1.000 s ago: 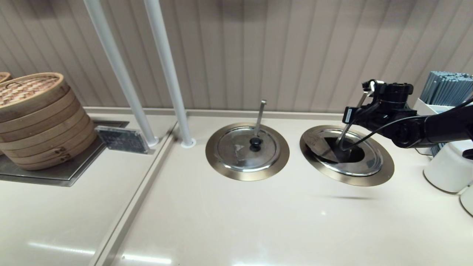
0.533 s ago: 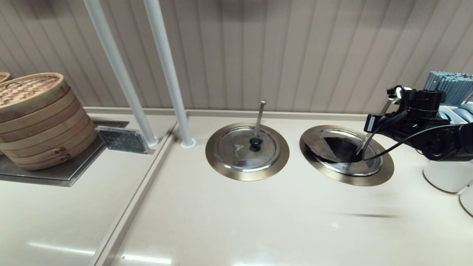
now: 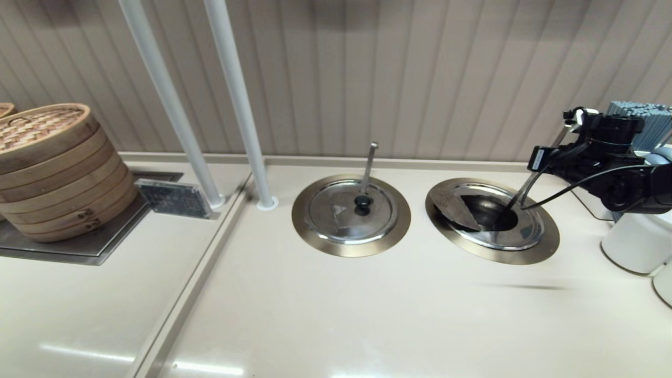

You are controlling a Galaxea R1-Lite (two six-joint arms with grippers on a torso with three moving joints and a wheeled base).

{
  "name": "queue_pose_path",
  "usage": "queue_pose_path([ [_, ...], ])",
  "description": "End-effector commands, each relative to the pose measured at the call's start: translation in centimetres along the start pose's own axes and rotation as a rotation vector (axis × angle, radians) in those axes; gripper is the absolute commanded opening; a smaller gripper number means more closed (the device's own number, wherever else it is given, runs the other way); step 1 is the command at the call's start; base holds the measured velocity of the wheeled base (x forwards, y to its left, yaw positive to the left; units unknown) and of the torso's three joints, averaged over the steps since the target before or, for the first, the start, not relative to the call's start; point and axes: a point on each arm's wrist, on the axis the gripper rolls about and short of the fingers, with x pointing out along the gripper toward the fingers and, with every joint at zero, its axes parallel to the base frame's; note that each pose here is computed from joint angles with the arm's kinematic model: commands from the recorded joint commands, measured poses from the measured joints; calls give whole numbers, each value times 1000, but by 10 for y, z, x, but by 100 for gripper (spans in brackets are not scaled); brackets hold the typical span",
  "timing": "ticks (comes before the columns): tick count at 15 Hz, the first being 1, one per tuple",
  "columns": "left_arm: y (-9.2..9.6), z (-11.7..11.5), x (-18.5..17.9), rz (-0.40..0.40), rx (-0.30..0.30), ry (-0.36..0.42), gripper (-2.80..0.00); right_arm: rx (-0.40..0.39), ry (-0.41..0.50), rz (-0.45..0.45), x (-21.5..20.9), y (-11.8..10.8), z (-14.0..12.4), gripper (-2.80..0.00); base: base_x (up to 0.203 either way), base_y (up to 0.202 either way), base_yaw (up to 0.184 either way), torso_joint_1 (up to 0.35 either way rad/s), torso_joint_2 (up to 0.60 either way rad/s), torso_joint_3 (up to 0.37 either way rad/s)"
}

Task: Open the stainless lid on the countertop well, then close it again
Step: Stir with a spoon

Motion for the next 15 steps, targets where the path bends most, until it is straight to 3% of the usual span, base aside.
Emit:
queue_pose_path([
  [1, 0, 0, 0, 0, 0, 0, -280, -10, 7, 44, 20, 31, -13, -280, 0, 0, 0, 0, 0, 0],
  [5, 0, 0, 0, 0, 0, 1, -280, -27, 17, 90, 13, 78, -16, -280, 0, 0, 0, 0, 0, 0],
  [7, 0, 0, 0, 0, 0, 0, -280, -29, 20, 86, 3, 81, -13, -280, 0, 0, 0, 0, 0, 0],
  [10, 0, 0, 0, 0, 0, 0, -280, -31, 58, 68, -26, 67, -12, -280, 0, 0, 0, 0, 0, 0],
  [12, 0, 0, 0, 0, 0, 0, -280, -25, 61, 42, -40, 45, -12, -280, 0, 0, 0, 0, 0, 0],
  [15, 0, 0, 0, 0, 0, 0, -280, -17, 41, 20, -38, 20, -9, -280, 0, 0, 0, 0, 0, 0],
])
